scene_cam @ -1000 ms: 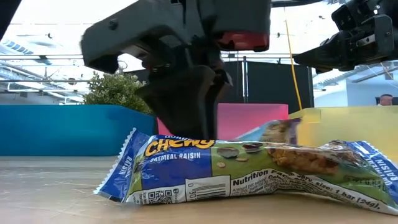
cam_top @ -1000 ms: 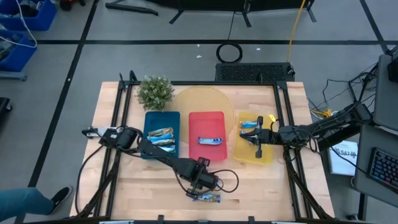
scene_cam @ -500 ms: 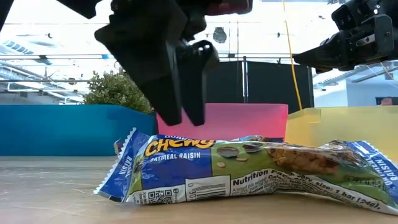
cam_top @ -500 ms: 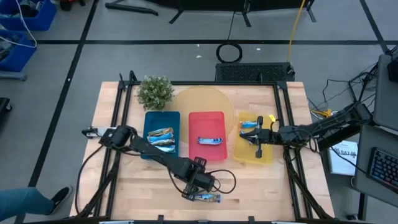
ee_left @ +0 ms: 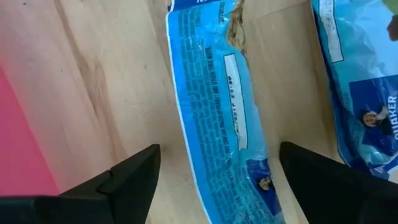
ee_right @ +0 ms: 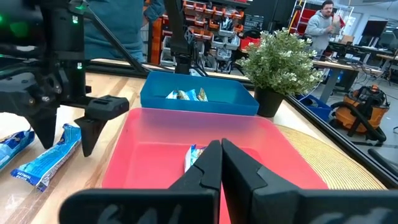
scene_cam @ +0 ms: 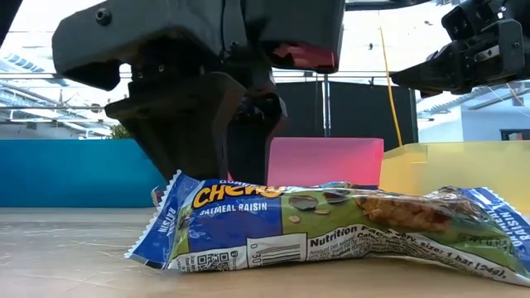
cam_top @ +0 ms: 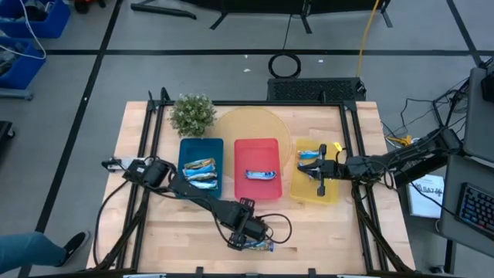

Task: Pick and place Granola Bars by type
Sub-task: Put the blue granola bar into the red bin

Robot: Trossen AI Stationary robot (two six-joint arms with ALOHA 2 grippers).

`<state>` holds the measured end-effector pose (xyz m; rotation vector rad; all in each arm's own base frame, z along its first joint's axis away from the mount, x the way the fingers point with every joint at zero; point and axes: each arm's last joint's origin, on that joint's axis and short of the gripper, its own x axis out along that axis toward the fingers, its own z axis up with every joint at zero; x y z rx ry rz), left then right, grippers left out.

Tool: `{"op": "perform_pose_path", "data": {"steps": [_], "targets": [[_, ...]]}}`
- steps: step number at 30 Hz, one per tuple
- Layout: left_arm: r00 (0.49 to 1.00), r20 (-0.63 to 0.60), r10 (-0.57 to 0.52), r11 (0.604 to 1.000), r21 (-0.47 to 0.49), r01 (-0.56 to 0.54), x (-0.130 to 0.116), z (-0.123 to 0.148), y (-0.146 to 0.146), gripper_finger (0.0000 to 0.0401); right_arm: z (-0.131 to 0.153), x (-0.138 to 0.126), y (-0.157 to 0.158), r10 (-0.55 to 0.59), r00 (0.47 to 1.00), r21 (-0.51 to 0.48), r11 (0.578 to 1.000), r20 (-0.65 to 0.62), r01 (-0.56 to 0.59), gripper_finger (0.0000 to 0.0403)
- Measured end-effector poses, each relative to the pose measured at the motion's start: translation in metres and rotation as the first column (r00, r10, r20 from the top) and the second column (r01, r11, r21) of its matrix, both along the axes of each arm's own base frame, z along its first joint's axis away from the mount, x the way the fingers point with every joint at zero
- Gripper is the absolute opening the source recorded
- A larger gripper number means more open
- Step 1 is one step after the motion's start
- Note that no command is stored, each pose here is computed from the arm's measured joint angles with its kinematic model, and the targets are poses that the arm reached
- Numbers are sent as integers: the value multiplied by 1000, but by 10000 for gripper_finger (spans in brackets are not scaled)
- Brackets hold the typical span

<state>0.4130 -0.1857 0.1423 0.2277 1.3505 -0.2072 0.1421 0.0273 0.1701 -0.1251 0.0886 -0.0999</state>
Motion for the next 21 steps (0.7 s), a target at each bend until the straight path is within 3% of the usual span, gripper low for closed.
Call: {"op": "perform_pose_path", "data": {"steps": [5, 16, 21], "targets": [[1000, -16, -13, 1000, -19, 13, 2, -2, 3, 289, 0, 0, 0, 0, 1000, 0, 1000, 0, 0, 0], [997, -8, -83, 997, 0, 83, 2, -1, 5, 61, 0, 0, 0, 0, 1000, 3, 1000, 0, 0, 0], [996, 14, -83, 993, 81, 82, 0, 8, 10, 19, 0, 0, 0, 0, 1000, 3, 1000, 0, 0, 0]]}}
